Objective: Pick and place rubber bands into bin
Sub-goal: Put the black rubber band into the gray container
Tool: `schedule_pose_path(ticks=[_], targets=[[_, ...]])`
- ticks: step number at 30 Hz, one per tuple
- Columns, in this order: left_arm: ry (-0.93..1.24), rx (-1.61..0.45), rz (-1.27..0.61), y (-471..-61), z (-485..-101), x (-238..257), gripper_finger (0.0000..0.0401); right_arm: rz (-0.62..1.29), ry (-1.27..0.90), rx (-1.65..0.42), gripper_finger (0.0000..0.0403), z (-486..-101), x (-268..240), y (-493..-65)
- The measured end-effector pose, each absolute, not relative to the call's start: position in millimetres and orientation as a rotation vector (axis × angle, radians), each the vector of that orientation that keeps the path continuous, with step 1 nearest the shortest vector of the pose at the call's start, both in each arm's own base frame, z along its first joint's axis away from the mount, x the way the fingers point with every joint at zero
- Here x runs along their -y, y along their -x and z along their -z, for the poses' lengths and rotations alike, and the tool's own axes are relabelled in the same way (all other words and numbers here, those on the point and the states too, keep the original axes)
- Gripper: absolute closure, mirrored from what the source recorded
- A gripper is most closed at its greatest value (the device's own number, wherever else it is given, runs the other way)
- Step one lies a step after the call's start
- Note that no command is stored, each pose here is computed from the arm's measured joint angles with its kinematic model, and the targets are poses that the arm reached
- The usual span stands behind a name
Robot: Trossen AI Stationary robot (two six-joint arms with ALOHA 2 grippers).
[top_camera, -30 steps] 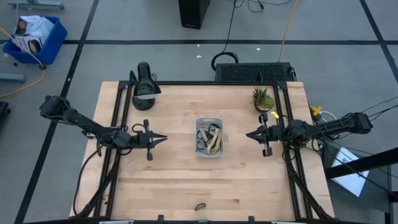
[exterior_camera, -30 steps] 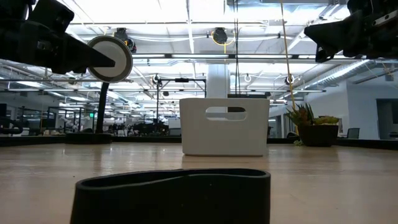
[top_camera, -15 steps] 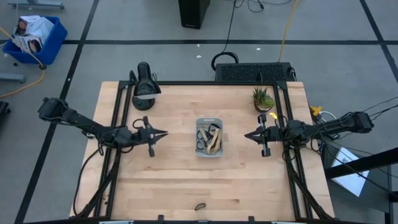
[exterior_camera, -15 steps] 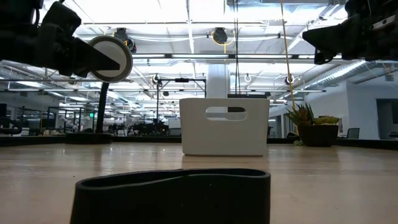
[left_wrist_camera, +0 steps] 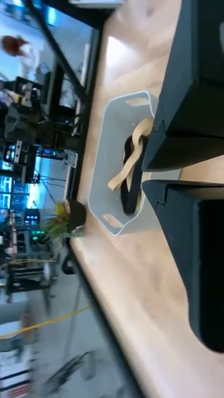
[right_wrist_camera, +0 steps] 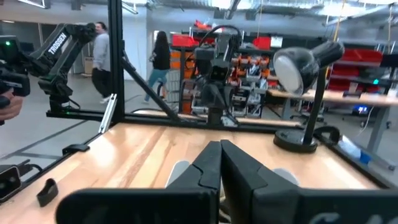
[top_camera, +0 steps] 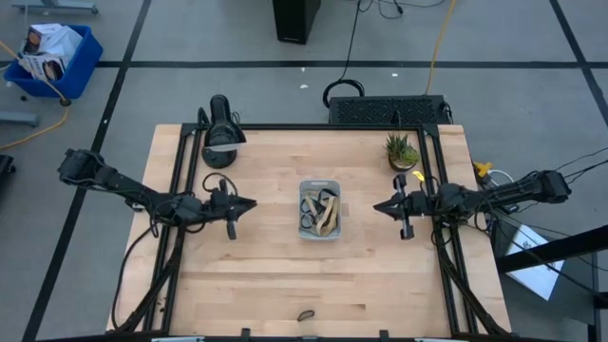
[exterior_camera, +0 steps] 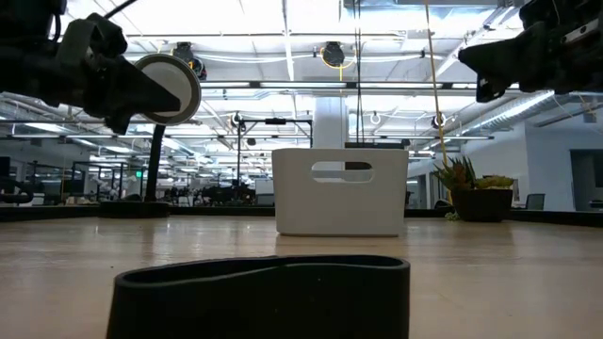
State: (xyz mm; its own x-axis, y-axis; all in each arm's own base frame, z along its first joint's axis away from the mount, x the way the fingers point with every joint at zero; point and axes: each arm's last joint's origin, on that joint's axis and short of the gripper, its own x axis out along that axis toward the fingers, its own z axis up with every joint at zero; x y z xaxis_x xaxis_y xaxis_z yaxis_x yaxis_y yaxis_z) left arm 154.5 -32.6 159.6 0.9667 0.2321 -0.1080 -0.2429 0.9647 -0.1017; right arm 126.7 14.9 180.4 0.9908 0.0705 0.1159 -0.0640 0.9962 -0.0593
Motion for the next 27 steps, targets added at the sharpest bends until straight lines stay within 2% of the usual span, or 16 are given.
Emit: schedule_pose_path(ticks=[4, 7, 13, 17, 27], targets=[[0.258, -0.091, -0.243, -154.4, -158.3, 32.8, 0.0359, -0.07, 0.031, 0.085, 0.0399, -177.2, -15.0, -127.6], [0.282, -0.106, -0.161, -154.7, -158.0, 35.5, 0.0359, -0.069, 0.044, 0.08, 0.0399, -176.7, -15.1, -127.9], [0.229, -0.123, -0.046, -154.1, -159.4, 44.1, 0.0359, -0.066, 0.085, 0.111, 0.0399, -179.5, -15.0, -127.6], [0.183, -0.129, 0.017, -161.6, -175.0, 53.9, 0.0359, -0.066, 0.078, 0.142, 0.0399, -182.5, -15.0, -127.2], [-0.049, -0.286, 0.091, -219.4, -225.6, 106.0, 0.0359, -0.073, 0.027, 0.126, 0.0399, -181.1, -15.2, -127.7]])
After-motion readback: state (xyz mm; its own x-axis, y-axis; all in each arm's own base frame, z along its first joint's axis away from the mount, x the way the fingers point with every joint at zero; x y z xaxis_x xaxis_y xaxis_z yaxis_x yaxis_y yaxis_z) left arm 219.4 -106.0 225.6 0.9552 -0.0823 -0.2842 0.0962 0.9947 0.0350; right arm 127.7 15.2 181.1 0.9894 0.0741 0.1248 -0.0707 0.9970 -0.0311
